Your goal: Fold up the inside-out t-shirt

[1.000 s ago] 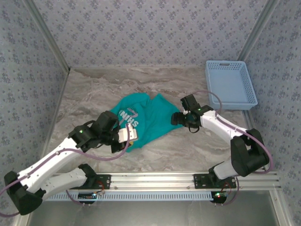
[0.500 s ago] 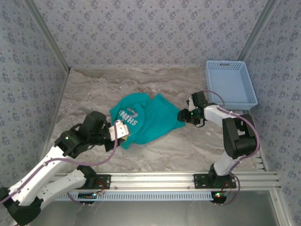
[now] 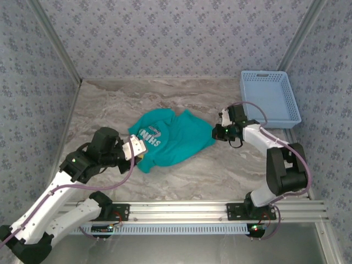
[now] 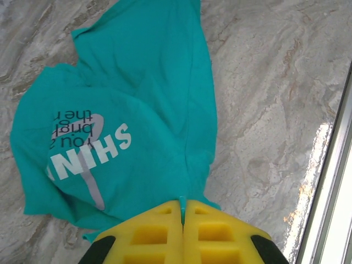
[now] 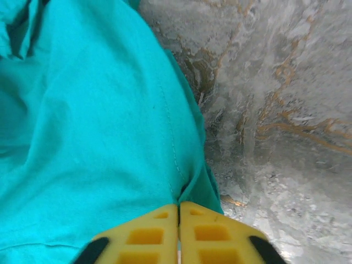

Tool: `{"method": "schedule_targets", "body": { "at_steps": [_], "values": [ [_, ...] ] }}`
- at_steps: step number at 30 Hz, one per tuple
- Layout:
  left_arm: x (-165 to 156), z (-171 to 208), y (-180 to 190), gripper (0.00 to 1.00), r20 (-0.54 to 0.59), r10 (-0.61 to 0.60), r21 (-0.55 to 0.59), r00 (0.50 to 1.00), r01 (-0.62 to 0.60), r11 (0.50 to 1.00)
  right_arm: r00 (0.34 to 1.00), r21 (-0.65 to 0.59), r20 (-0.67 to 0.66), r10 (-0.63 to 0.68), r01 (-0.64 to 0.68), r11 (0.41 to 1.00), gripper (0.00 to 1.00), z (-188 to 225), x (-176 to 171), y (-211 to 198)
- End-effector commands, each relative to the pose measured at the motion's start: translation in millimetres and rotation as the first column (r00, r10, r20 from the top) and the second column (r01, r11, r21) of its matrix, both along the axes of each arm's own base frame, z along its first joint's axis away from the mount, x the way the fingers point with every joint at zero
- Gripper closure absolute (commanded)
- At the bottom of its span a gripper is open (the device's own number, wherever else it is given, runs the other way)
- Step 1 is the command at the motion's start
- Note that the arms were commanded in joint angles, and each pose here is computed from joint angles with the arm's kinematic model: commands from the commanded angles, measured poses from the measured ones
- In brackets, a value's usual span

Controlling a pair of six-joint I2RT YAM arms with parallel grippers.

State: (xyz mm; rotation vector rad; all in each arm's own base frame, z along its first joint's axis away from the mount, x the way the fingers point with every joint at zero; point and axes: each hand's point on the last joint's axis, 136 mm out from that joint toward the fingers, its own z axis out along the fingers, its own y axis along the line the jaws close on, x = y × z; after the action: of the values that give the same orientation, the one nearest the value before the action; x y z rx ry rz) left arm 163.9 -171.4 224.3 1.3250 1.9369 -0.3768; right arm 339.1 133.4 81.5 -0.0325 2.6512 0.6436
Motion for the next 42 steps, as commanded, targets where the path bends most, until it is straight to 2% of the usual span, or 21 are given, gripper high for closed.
{"method": "schedule_targets", "body": {
  "at_steps": [1,5,9,12,15,17,22,24,27,29,35,37,39,42],
  "values": [
    [1.0,8.2,2.7,1.00,-0.002,0.012,0.001,1.000,-0.012,1.000,1.000,-0.055,-0.023,0.000,-0.001,0.998,1.00,2.9,-7.1,-12.4],
    [4.1,8.7,4.0,1.00,-0.008,0.028,0.001,1.000,-0.028,1.000,1.000,-0.080,-0.015,0.020,-0.021,0.997,1.00,7.4,-9.2,-14.5],
    [22.6,22.7,17.6,1.00,-0.010,0.141,-0.019,0.990,-0.141,0.990,0.998,-0.068,0.066,-0.011,0.015,0.998,1.00,40.2,-2.3,-19.4],
    [46.7,57.0,31.1,1.00,0.062,0.238,-0.066,0.969,-0.234,0.970,0.973,-0.058,0.198,-0.117,0.131,0.990,1.00,90.0,12.3,-37.9],
    [79.3,111.1,41.5,1.00,0.117,0.329,-0.160,0.937,-0.309,0.938,0.907,-0.050,0.360,-0.219,0.253,0.966,1.00,146.3,28.5,-63.3],
    [101.4,143.5,41.6,1.00,0.128,0.348,-0.213,0.929,-0.317,0.924,0.856,-0.030,0.422,-0.300,0.343,0.939,1.00,174.8,38.4,-82.1],
    [150.5,206.4,33.9,1.00,0.241,0.322,-0.262,0.915,-0.258,0.930,0.792,0.093,0.506,-0.342,0.344,0.934,1.00,250.3,52.6,-84.1],
    [149.5,235.1,27.5,1.00,0.282,0.290,-0.294,0.915,-0.205,0.933,0.748,0.136,0.563,-0.353,0.337,0.932,1.00,281.5,44.1,-84.2],
    [130.1,267.7,16.0,1.00,0.350,0.200,-0.326,0.915,-0.081,0.942,0.660,0.203,0.656,-0.365,0.311,0.929,1.00,328.3,16.3,-84.8],
    [121.8,280.1,17.7,1.00,0.372,0.199,-0.331,0.906,-0.071,0.941,0.601,0.233,0.706,-0.374,0.302,0.924,1.00,353.6,-7.9,-87.8],
    [77.0,314.4,19.7,1.00,0.475,0.146,-0.337,0.868,0.026,0.941,0.420,0.264,0.796,-0.436,0.407,0.874,1.00,414.6,-77.0,-119.8],
    [58.7,327.7,17.2,1.00,0.517,0.112,-0.346,0.849,0.087,0.934,0.406,0.260,0.801,-0.440,0.426,0.867,1.00,428.5,-89.1,-124.5],
    [51.7,338.1,18.1,1.00,0.547,0.113,-0.351,0.829,0.104,0.930,0.422,0.243,0.796,-0.433,0.433,0.868,1.00,434.0,-90.2,-125.1],
    [61.5,340.6,19.0,1.00,0.564,0.123,-0.336,0.816,0.091,0.937,0.428,0.259,0.786,-0.446,0.427,0.866,1.00,437.3,-75.1,-122.8]
  ]
}}
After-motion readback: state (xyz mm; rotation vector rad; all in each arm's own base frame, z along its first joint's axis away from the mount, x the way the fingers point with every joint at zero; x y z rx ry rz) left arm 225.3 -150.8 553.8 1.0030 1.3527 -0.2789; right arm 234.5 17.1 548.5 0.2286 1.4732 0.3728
